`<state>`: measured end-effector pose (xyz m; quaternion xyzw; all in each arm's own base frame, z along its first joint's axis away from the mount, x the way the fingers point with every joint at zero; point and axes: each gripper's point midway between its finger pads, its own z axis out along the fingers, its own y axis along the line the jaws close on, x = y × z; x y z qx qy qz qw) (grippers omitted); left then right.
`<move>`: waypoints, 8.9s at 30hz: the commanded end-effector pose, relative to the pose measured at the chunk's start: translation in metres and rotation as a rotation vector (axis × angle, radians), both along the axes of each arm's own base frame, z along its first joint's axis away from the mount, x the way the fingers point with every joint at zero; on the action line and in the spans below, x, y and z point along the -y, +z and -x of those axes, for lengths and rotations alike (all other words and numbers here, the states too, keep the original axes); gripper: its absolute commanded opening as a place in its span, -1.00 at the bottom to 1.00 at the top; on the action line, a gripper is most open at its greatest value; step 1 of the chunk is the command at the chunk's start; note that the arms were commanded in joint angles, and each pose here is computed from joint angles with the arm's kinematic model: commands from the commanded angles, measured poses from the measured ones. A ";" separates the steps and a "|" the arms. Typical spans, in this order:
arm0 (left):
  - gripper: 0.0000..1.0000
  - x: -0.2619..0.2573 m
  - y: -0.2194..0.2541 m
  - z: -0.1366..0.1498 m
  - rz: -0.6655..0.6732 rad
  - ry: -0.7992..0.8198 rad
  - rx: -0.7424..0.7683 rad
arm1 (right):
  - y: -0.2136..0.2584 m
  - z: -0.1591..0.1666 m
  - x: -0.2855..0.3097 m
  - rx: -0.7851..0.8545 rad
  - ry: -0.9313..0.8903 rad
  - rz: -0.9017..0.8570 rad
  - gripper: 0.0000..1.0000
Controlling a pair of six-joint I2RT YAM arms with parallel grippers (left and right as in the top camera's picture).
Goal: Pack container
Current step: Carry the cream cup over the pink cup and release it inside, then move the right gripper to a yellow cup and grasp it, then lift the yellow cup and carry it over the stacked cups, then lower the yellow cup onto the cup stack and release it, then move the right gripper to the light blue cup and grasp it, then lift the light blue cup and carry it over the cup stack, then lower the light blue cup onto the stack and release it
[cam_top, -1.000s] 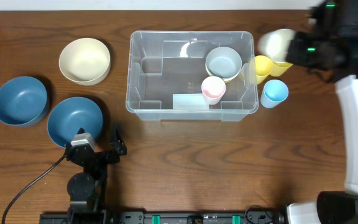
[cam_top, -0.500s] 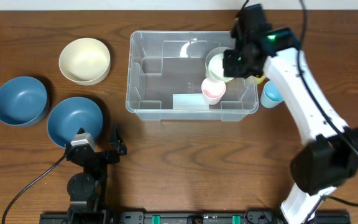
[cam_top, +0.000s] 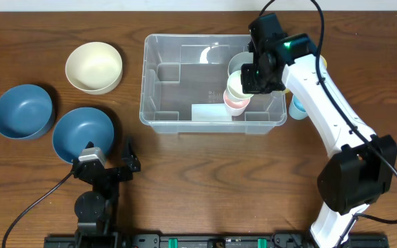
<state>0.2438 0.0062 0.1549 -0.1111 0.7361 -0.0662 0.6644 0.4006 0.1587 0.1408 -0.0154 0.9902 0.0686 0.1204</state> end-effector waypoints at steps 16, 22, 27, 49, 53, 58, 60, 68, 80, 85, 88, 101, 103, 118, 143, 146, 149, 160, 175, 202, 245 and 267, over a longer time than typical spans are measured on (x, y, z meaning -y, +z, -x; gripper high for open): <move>0.96 -0.001 -0.019 0.000 0.007 0.007 -0.047 | 0.042 -0.019 0.006 0.128 0.008 -0.008 0.01; 0.96 -0.001 -0.019 0.000 0.007 0.007 -0.047 | 0.121 -0.033 0.053 0.291 -0.106 0.020 0.72; 0.96 -0.001 -0.019 0.000 0.007 0.007 -0.047 | 0.137 -0.041 0.120 0.327 -0.258 0.048 0.88; 0.96 -0.001 -0.019 0.000 0.007 0.007 -0.047 | -0.026 -0.079 0.236 0.123 -0.499 0.076 0.61; 0.96 -0.001 -0.019 0.000 0.007 0.007 -0.047 | -0.052 -0.081 0.234 0.075 -0.497 0.076 0.53; 0.96 -0.001 -0.019 0.000 0.007 0.007 -0.047 | -0.077 -0.081 0.233 0.026 -0.494 0.077 0.46; 0.96 -0.001 -0.019 0.000 0.007 0.007 -0.047 | -0.081 -0.081 0.233 0.020 -0.493 0.078 0.37; 0.96 -0.001 -0.019 0.000 0.007 0.007 -0.047 | -0.082 -0.079 0.237 0.014 -0.509 0.077 -0.69; 0.96 -0.001 -0.019 0.000 0.007 0.007 -0.047 | -0.032 -0.063 0.263 0.064 -0.569 0.073 -0.97; 0.96 -0.001 -0.019 0.000 0.007 0.007 -0.047 | 0.051 -0.052 0.261 0.221 -0.560 0.056 -0.97; 0.96 -0.001 -0.019 0.000 0.007 0.007 -0.047 | 0.098 -0.043 0.241 0.322 -0.515 0.008 -0.98; 0.96 -0.001 -0.019 0.000 0.007 0.007 -0.047 | 0.144 -0.009 0.066 0.380 -0.114 -0.116 -0.98; 0.96 -0.001 -0.019 0.000 0.007 0.007 -0.047 | 0.132 -0.004 0.045 0.353 -0.070 -0.101 -0.98; 0.96 -0.001 -0.019 0.000 0.007 0.007 -0.047 | 0.028 0.017 0.001 0.113 -0.001 0.002 -0.98; 0.96 -0.001 -0.019 0.000 0.007 0.007 -0.047 | 0.096 -0.002 0.060 0.249 -0.118 0.023 0.50; 0.96 -0.001 -0.019 0.000 0.007 0.007 -0.047 | 0.098 0.005 0.098 0.206 -0.228 0.034 0.50; 0.96 -0.001 -0.019 0.000 0.007 0.007 -0.047 | 0.084 0.022 0.133 0.108 -0.309 0.066 0.50; 0.96 -0.001 -0.019 0.000 0.007 0.007 -0.047 | 0.003 0.066 0.185 -0.133 -0.444 0.110 0.50; 0.96 -0.001 -0.019 0.000 0.007 0.007 -0.047 | -0.067 0.041 0.193 -0.007 -0.487 0.085 0.39; 0.96 -0.001 -0.019 0.000 0.007 0.007 -0.047 | -0.062 0.055 0.214 0.023 -0.557 0.160 -0.98; 0.96 -0.001 -0.019 0.000 0.007 0.007 -0.047 | 0.028 0.014 -0.014 0.295 -0.020 -0.133 -0.97; 0.96 -0.001 -0.019 0.000 0.007 0.007 -0.047 | 0.074 -0.025 0.055 0.394 -0.209 -0.080 0.36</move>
